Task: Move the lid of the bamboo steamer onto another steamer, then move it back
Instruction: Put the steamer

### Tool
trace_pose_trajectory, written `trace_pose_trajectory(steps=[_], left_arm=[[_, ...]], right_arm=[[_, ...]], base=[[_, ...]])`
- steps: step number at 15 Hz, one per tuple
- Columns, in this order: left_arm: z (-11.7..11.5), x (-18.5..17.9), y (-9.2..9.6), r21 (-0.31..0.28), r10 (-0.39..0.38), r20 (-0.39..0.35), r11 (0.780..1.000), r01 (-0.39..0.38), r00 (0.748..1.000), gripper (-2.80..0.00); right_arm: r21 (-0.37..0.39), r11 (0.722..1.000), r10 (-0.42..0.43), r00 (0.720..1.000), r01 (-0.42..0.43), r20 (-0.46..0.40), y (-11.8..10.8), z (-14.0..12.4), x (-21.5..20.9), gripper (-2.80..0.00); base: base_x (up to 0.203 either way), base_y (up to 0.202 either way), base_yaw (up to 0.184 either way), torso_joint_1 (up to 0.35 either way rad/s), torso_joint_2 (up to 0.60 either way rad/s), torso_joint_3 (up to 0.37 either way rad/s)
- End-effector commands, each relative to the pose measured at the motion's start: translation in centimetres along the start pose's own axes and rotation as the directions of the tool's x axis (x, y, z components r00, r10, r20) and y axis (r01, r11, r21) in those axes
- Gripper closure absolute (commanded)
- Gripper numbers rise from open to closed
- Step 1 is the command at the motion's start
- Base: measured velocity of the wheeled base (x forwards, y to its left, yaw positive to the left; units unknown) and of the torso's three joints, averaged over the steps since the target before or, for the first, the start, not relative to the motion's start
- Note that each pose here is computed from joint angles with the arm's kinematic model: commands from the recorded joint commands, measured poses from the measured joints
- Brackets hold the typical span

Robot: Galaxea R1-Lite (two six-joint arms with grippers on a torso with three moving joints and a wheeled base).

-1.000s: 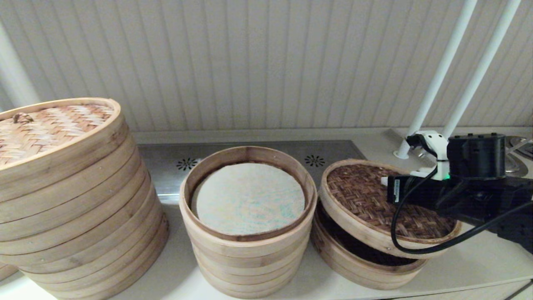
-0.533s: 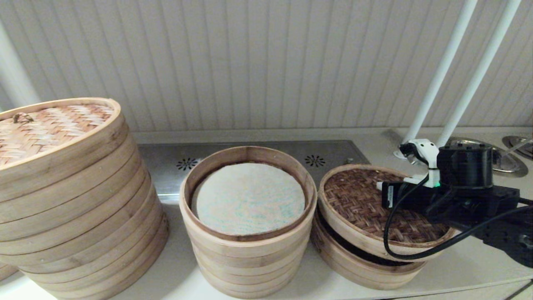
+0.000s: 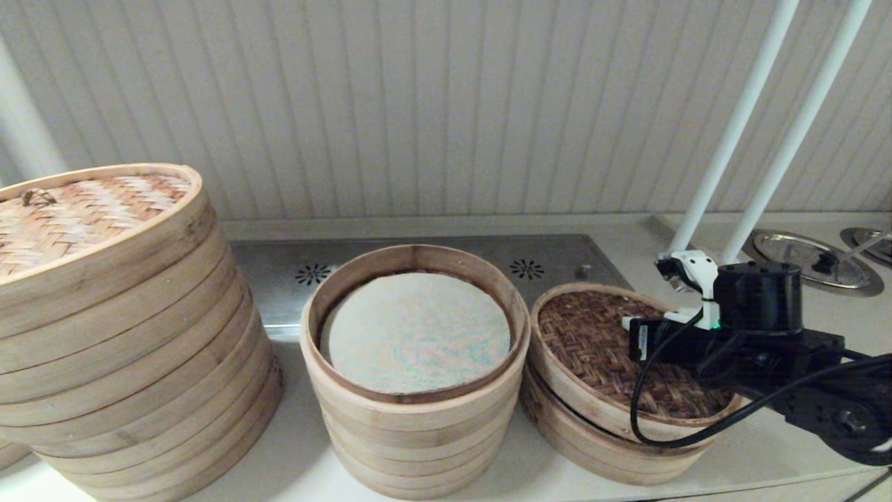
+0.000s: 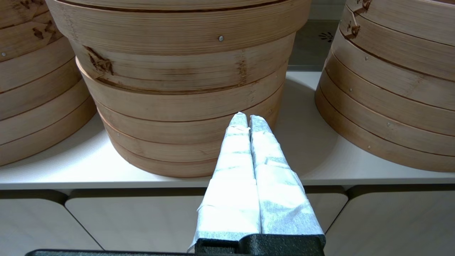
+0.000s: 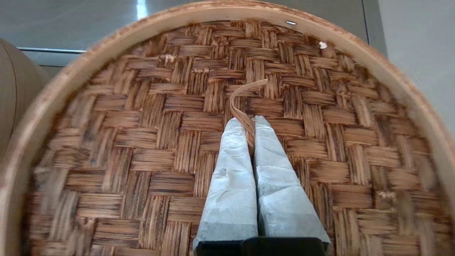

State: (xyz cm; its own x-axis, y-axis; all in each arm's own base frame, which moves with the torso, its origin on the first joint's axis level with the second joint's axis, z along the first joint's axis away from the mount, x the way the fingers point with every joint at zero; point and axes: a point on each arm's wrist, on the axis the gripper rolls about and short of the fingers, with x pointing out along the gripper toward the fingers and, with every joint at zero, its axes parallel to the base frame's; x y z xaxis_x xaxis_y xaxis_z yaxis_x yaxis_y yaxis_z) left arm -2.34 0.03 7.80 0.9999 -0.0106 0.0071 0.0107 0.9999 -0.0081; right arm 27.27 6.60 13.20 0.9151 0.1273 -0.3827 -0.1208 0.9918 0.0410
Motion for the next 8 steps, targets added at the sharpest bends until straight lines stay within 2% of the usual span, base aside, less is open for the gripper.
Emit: trace_pose_trajectory(steps=[1, 8], left_arm=[[0.0, 0.0, 0.0, 0.0, 0.001, 0.0, 1.0, -0.001, 1.0, 0.0], [0.0, 0.0, 0.0, 0.0, 0.001, 0.001, 1.0, -0.001, 1.0, 0.0]], right_arm=[[-0.003, 1.0, -0.002, 1.0, 0.002, -0.019, -0.01, -0.79, 0.56, 0.0], [-0.004, 1.0, -0.003, 0.999, 0.003, -0.041, -0.11, -1.57, -0.16, 0.0]], base=[[0.0, 0.0, 0.0, 0.0, 0.0, 0.0], [0.0, 0.0, 0.0, 0.0, 0.0, 0.0]])
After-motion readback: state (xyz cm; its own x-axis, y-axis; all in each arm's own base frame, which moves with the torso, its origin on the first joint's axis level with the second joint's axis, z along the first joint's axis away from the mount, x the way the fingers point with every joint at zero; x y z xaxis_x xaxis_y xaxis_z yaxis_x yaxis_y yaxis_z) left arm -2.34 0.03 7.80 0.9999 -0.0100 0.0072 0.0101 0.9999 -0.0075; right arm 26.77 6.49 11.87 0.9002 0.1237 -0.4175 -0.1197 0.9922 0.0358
